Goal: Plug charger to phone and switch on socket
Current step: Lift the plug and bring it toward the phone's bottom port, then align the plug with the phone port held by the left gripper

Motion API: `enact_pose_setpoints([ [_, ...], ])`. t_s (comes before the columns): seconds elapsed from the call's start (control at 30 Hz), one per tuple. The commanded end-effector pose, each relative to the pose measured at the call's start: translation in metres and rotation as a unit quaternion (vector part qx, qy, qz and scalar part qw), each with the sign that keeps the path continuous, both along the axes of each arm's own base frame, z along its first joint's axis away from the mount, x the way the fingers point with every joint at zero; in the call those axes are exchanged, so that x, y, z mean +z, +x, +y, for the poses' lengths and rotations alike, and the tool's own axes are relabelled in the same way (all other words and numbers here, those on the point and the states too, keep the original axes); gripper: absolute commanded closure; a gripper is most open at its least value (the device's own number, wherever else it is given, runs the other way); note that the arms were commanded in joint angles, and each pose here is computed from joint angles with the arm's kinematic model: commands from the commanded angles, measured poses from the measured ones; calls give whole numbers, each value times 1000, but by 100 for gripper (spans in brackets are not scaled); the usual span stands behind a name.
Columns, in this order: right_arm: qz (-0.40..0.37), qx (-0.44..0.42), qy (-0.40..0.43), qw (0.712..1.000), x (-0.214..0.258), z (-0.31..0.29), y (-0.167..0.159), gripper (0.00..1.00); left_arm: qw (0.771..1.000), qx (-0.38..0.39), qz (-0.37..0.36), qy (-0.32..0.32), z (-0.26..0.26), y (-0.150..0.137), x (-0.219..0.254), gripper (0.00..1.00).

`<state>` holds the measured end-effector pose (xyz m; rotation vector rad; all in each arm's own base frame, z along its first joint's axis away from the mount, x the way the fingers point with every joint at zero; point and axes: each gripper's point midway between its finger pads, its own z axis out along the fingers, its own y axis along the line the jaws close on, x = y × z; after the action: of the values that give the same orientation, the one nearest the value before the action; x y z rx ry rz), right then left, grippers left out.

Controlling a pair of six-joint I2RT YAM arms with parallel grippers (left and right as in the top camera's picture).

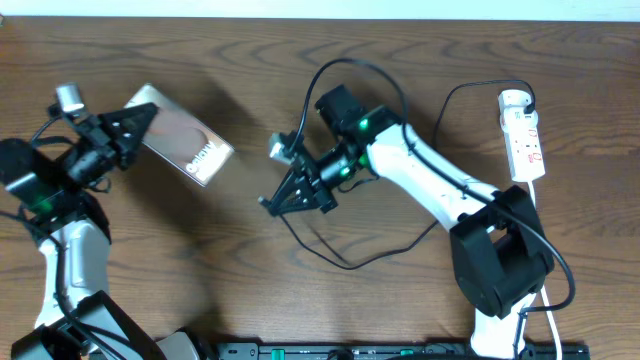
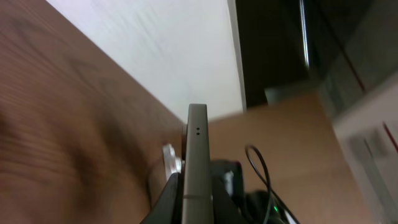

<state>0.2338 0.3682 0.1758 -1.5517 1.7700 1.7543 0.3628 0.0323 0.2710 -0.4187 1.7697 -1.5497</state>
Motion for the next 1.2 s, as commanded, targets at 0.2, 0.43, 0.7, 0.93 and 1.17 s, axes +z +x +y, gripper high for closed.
enact_pose_setpoints([
  [0.2,110,-47,4,993,23,16,26,99,990,-94,-85,55,-51,-9,22,93],
  [0.43,199,-36,7,979,46,11,31,99,993,-52,-86,57,-33,-2,23,93],
  [0.7,228,-2,10,974,53,12,15,99,994,-27,-87,57,-24,3,24,93],
  [0.93,241,10,-3,970,50,18,2,99,995,-24,-85,54,-23,3,25,93],
  [1.17,230,2,-5,973,47,20,4,99,997,-25,-68,38,-23,3,25,93],
])
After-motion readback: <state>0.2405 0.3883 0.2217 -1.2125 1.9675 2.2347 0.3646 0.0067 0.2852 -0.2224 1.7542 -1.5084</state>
